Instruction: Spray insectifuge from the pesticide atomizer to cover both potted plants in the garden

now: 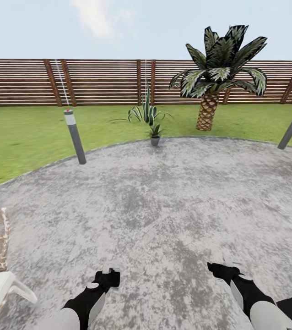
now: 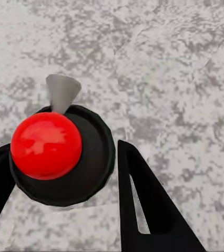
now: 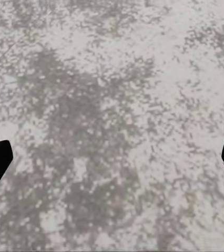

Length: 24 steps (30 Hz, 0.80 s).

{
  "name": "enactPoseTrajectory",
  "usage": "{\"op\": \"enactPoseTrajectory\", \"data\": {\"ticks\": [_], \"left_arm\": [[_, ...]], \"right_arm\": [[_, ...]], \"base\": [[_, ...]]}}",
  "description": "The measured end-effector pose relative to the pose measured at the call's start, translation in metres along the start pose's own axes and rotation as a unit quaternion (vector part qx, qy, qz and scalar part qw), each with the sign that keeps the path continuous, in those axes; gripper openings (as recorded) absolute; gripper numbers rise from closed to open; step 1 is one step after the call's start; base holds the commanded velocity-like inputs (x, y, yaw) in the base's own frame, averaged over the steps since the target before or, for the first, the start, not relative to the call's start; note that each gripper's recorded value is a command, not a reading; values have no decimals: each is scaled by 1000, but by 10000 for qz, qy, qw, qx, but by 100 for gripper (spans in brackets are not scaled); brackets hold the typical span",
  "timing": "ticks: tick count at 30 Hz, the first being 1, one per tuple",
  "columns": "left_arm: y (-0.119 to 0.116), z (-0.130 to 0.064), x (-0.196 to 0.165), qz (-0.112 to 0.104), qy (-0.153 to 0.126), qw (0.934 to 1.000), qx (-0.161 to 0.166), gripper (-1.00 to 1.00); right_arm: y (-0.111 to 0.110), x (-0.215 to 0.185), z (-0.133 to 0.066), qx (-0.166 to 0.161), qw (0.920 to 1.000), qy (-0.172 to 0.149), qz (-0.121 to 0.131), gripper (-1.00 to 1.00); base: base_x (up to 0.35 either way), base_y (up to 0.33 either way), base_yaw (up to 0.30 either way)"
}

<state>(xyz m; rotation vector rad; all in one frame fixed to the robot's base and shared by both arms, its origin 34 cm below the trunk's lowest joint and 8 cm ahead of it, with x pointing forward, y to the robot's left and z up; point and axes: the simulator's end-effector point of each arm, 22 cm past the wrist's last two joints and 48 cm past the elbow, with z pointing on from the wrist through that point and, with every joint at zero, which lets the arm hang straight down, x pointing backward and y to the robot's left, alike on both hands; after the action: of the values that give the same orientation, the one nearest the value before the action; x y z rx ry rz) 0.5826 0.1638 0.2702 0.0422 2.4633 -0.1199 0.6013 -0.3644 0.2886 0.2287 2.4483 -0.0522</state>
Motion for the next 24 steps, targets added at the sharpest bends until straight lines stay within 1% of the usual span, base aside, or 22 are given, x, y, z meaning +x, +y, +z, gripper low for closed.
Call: {"op": "enactPoseTrajectory", "data": {"ticks": [24], "left_arm": [[0,0,0,0,1,10000,1,-100]], "right_arm": [[0,0,0,-3,10000,1,0,100]], "base": [[339,0,0]]}}
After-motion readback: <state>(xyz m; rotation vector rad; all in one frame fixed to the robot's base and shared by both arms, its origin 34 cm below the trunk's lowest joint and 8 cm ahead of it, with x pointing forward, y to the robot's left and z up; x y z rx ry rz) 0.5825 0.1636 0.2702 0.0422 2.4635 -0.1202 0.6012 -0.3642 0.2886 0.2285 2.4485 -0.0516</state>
